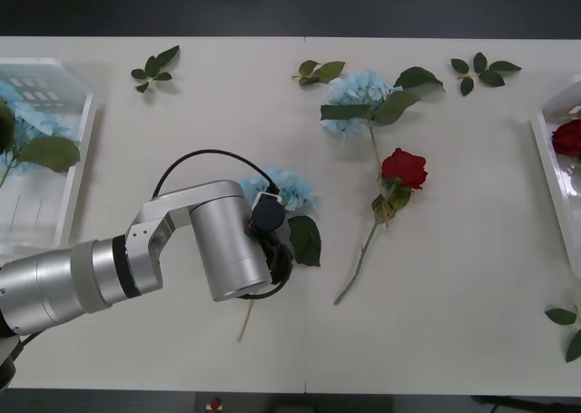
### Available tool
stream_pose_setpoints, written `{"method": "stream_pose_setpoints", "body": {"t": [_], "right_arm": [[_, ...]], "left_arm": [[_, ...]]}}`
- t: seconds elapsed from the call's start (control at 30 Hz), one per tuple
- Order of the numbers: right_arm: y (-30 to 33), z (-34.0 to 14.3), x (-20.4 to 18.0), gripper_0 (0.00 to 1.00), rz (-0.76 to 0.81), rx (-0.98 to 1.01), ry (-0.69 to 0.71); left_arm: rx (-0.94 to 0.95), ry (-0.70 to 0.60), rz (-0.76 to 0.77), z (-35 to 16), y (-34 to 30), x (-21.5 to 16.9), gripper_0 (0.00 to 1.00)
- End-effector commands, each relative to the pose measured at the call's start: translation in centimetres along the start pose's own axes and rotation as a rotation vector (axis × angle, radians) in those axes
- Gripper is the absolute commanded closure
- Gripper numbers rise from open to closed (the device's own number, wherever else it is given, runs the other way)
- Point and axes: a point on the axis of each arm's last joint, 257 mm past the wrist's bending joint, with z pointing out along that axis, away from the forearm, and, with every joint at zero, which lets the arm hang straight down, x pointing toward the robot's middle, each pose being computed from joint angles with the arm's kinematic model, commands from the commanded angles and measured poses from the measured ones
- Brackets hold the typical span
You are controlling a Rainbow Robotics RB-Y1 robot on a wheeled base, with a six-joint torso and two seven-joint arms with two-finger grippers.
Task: Put the red flowers into the right box and the blue flowers into the left box
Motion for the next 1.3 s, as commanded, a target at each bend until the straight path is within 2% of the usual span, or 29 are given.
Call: {"method": "stream_pose_setpoints", "body": {"t": [0.03,0.13,0.27,0.53,0.6,0.63,0.67,0.7,0.97,1.3], "right_arm": [[3.4,-1.0,-3.7,0.08,0.120,-0.118,-0.050],[7.1,-1.3,-5.2,0.08,0.255,-0.198,-0.026],[10.5,-2.2,-7.3,0.09,0.358,-0.215,0.009],[17.8,-3.6,-8.5,0.08,0.502,-0.180,0.125],[19.3,-4.0,-8.5,0.08,0.515,-0.167,0.156],[20.3,-4.4,-8.6,0.08,0.528,-0.156,0.178],[21.3,-4.7,-8.5,0.08,0.529,-0.145,0.197],[22.1,-5.0,-8.5,0.08,0.528,-0.137,0.213],[28.5,-5.8,-8.3,0.08,0.572,-0.032,0.286],[35.5,-6.4,-7.0,0.08,0.613,0.002,0.335]], "left_arm": [[0.020,-0.026,0.045,-0.6,-1.1,-1.5,0.00],[0.021,-0.021,0.047,-0.5,-1.1,-1.4,0.01],[0.023,-0.015,0.041,0.0,-0.9,-1.4,0.01],[0.035,-0.019,0.038,0.7,-1.3,-1.6,0.04],[0.035,-0.021,0.042,0.7,-1.3,-1.7,0.17],[0.036,-0.020,0.042,0.7,-1.3,-1.7,0.49],[0.034,-0.022,0.042,0.7,-1.3,-1.7,0.91],[0.031,-0.024,0.043,0.7,-1.2,-1.7,1.00],[0.020,-0.054,0.061,0.4,-0.9,-2.5,1.00],[0.011,-0.158,0.097,-3.3,1.2,-5.0,1.00]]}}
